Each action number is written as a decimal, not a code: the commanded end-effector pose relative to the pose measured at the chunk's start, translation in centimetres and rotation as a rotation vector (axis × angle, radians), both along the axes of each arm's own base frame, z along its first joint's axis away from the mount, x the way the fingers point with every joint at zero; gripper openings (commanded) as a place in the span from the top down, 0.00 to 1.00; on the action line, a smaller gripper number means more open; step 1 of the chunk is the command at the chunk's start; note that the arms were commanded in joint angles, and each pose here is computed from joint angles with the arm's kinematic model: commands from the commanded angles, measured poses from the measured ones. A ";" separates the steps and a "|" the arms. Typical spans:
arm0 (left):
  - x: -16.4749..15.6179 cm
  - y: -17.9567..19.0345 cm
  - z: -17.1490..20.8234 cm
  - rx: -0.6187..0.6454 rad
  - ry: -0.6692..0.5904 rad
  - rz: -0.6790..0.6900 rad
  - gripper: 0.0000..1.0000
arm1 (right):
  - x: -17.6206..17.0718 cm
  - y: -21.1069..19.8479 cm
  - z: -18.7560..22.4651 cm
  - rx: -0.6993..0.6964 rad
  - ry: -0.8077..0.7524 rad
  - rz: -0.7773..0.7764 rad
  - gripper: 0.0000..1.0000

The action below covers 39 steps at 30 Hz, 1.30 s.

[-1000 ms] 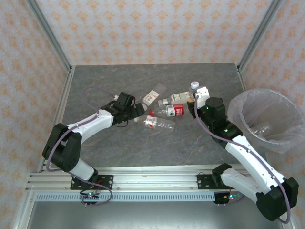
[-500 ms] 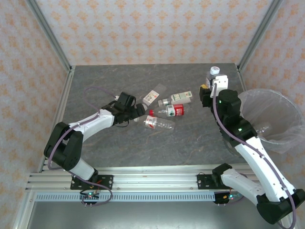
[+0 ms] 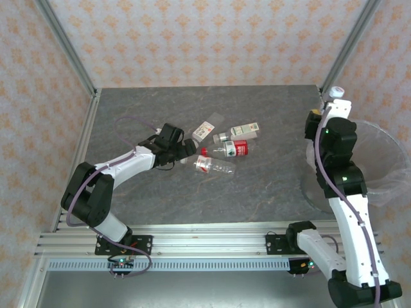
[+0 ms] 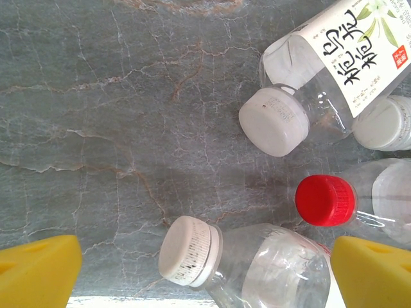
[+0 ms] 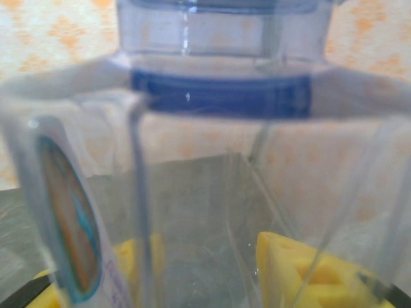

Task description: Put the plastic bottles in the bin

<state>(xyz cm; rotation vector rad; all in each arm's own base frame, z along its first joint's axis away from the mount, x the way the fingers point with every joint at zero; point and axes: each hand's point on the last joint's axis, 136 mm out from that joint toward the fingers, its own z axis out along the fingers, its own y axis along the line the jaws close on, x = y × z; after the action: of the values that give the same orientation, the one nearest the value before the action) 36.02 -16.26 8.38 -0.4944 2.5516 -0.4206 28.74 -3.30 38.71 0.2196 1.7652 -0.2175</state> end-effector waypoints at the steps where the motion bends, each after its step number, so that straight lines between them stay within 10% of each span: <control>1: 0.8 -0.4 0.8 -0.012 -0.017 -0.001 0.00 | -1.2 -2.1 0.8 0.006 -0.005 -0.087 0.67; 31: 1.1 -0.8 1.6 -0.016 -0.017 -0.028 0.00 | -5.3 -14.8 -6.2 -0.242 0.266 -0.695 0.61; 39: 1.1 -0.8 1.5 -0.013 -0.014 -0.030 0.00 | -6.9 -14.7 -7.0 -0.247 0.297 -0.719 0.31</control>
<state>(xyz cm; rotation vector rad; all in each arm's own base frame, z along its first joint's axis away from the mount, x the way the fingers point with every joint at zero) 36.90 -17.17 9.09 -0.4707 2.5528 -0.4550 23.20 -17.75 30.98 0.6309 1.8952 -0.9869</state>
